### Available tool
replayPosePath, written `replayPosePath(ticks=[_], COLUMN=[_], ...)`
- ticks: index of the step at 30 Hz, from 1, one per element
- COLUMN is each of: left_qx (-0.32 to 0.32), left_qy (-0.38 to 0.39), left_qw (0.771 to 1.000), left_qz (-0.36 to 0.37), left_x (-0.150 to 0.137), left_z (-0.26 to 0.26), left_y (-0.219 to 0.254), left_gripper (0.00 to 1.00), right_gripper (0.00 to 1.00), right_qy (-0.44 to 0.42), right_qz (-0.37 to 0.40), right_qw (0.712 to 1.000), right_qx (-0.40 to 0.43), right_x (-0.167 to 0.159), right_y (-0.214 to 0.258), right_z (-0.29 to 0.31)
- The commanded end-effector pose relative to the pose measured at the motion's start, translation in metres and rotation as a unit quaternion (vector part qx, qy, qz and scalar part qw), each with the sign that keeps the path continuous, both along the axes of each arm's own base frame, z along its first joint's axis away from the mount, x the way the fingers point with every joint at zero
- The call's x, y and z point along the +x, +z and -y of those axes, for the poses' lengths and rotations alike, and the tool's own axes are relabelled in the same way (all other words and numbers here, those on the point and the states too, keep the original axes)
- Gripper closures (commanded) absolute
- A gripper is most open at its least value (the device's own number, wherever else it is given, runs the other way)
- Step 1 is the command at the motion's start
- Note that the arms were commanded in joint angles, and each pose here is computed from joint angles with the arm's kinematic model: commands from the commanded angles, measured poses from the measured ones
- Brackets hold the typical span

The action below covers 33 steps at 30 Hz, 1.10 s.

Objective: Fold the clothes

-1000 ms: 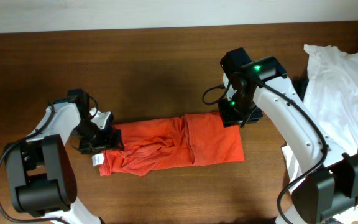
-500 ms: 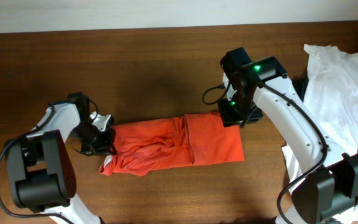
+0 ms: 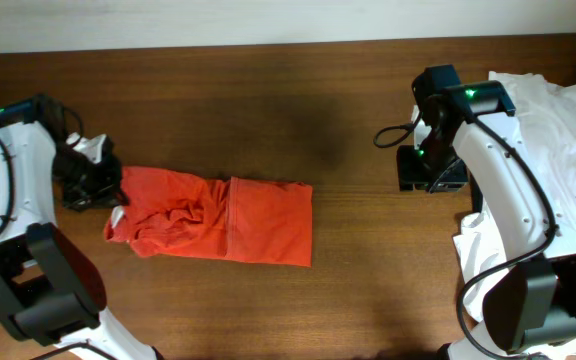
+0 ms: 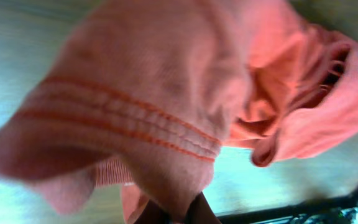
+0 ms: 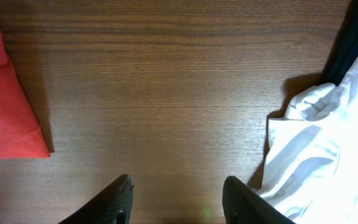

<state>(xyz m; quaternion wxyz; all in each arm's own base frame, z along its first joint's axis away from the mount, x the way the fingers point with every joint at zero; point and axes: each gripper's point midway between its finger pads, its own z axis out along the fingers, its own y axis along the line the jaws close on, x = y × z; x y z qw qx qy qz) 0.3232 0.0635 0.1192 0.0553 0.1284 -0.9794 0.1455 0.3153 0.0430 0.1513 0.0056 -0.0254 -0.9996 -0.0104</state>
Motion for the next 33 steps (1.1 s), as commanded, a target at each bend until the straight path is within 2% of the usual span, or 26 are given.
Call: replayPosePath(ticks=[1, 6, 11, 15, 23, 28, 33], left_qx=[-0.055, -0.125, -0.141, -0.187, -0.184, -0.112, -0.108], left_qy=[-0.061, -0.137, -0.212, -0.237, -0.263, -0.313, -0.350], left_qw=[0.997, 0.982, 0.967, 0.953, 0.947, 0.943, 0.930], left_qz=[-0.015, -0.019, -0.019, -0.007, 0.007, 0.024, -0.007], left_x=[-0.003, -0.012, -0.026, -0.032, -0.033, -0.031, -0.048], left_z=[0.069, 0.150, 0.205, 0.240, 0.262, 0.266, 0.290], left_y=[0.014, 0.026, 0.028, 0.036, 0.033, 0.014, -0.007], left_gripper=[1.00, 1.00, 1.00, 1.00, 0.99, 0.95, 0.91], right_gripper=[0.49, 0.49, 0.48, 0.48, 0.48, 0.48, 0.48], right_qy=[0.003, 0.003, 0.003, 0.003, 0.003, 0.003, 0.003], right_qz=[0.003, 0.003, 0.004, 0.003, 0.001, -0.002, -0.004], right_qw=[1.000, 1.000, 1.000, 1.000, 1.000, 1.000, 1.000], right_qx=[-0.008, -0.008, -0.008, -0.008, -0.008, -0.008, -0.008], right_x=[0.001, 0.001, 0.001, 0.001, 0.000, -0.002, -0.002], right_y=[0.002, 0.002, 0.002, 0.002, 0.002, 0.002, 0.002], right_z=[0.005, 0.005, 0.005, 0.005, 0.005, 0.005, 0.005])
